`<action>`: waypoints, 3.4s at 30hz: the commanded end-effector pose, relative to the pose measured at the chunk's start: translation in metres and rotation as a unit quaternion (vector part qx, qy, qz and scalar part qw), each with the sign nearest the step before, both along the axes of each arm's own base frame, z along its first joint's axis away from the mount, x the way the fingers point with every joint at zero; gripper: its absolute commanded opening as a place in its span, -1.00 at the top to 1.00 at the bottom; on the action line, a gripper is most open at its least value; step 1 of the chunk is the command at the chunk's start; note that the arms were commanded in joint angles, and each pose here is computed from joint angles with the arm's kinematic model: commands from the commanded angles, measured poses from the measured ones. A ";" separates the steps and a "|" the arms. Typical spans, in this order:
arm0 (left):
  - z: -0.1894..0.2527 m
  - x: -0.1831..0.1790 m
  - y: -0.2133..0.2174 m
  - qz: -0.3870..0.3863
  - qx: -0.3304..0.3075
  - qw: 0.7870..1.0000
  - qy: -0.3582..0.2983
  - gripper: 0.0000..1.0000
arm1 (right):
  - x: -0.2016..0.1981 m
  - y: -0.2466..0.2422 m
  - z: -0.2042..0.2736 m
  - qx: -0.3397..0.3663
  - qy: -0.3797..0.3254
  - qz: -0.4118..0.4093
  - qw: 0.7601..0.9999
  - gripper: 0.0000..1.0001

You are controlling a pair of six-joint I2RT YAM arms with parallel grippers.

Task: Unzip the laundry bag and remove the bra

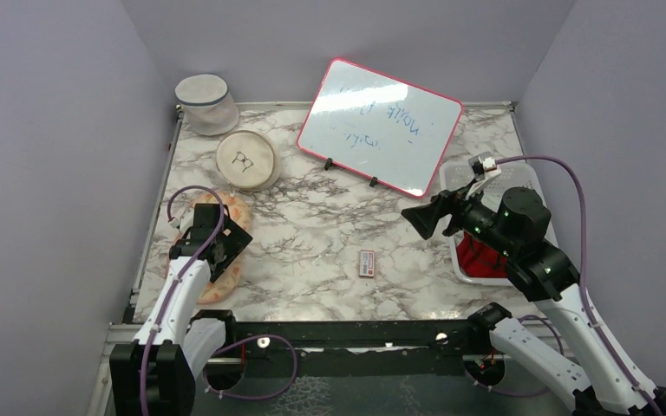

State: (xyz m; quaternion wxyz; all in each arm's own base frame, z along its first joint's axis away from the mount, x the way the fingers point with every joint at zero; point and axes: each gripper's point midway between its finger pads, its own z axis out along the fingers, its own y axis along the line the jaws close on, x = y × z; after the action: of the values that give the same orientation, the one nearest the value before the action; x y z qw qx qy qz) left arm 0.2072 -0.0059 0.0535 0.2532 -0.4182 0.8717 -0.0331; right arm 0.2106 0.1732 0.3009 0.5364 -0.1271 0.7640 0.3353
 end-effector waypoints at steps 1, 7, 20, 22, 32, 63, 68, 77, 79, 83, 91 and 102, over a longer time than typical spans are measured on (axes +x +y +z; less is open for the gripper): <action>-0.002 0.008 -0.021 -0.007 -0.062 0.998 -0.025 -0.83 | -0.001 0.005 0.002 0.009 -0.007 0.012 1.000 -1.00; 0.012 0.023 -0.088 -0.124 -0.227 0.960 -0.106 -0.72 | 0.000 0.007 -0.003 0.003 0.002 0.014 1.000 -1.00; 0.189 0.040 -0.167 -0.369 -0.345 0.778 -0.375 -0.82 | -0.007 0.030 -0.022 -0.005 0.047 0.088 0.995 -0.95; 0.199 0.040 -0.165 -0.392 -0.307 0.785 -0.368 -0.96 | -0.011 0.039 -0.027 -0.001 0.060 0.118 0.991 -0.96; 0.097 0.020 -0.079 -0.203 -0.116 0.960 -0.155 -0.84 | -0.020 0.059 -0.047 0.029 0.107 0.175 0.978 -0.99; 0.085 0.052 -0.236 -0.302 -0.236 0.907 -0.173 -0.91 | -0.025 0.064 -0.057 0.041 0.136 0.188 0.972 -0.99; 0.108 0.050 -0.219 -0.354 -0.168 0.893 -0.222 -0.98 | -0.024 0.065 -0.067 0.038 0.147 0.189 0.970 -0.99; 0.074 0.055 -0.183 -0.423 0.023 0.899 -0.112 -0.98 | -0.016 0.073 -0.073 0.039 0.156 0.195 0.967 -0.99; 0.066 0.063 -0.176 -0.403 0.079 0.909 -0.072 -0.98 | -0.013 0.071 -0.072 0.030 0.155 0.189 0.969 -0.99; 0.051 0.073 -0.164 -0.341 0.159 0.927 -0.002 -0.98 | -0.009 0.066 -0.069 0.011 0.145 0.174 0.974 -0.99; 0.011 0.079 -0.174 -0.317 0.177 0.930 0.051 -0.74 | -0.014 0.059 -0.082 -0.007 0.158 0.167 0.973 -0.99; 0.015 0.044 -0.213 -0.432 0.067 0.898 -0.041 0.13 | -0.024 0.058 -0.097 -0.009 0.171 0.178 0.969 -0.99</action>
State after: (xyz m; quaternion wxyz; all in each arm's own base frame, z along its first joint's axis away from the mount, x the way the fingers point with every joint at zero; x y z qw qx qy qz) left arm 0.2545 -0.1933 0.0514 0.2512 -0.0188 0.9677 -0.0018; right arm 0.1906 0.2306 0.2064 0.3287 -0.1965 0.8150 0.4349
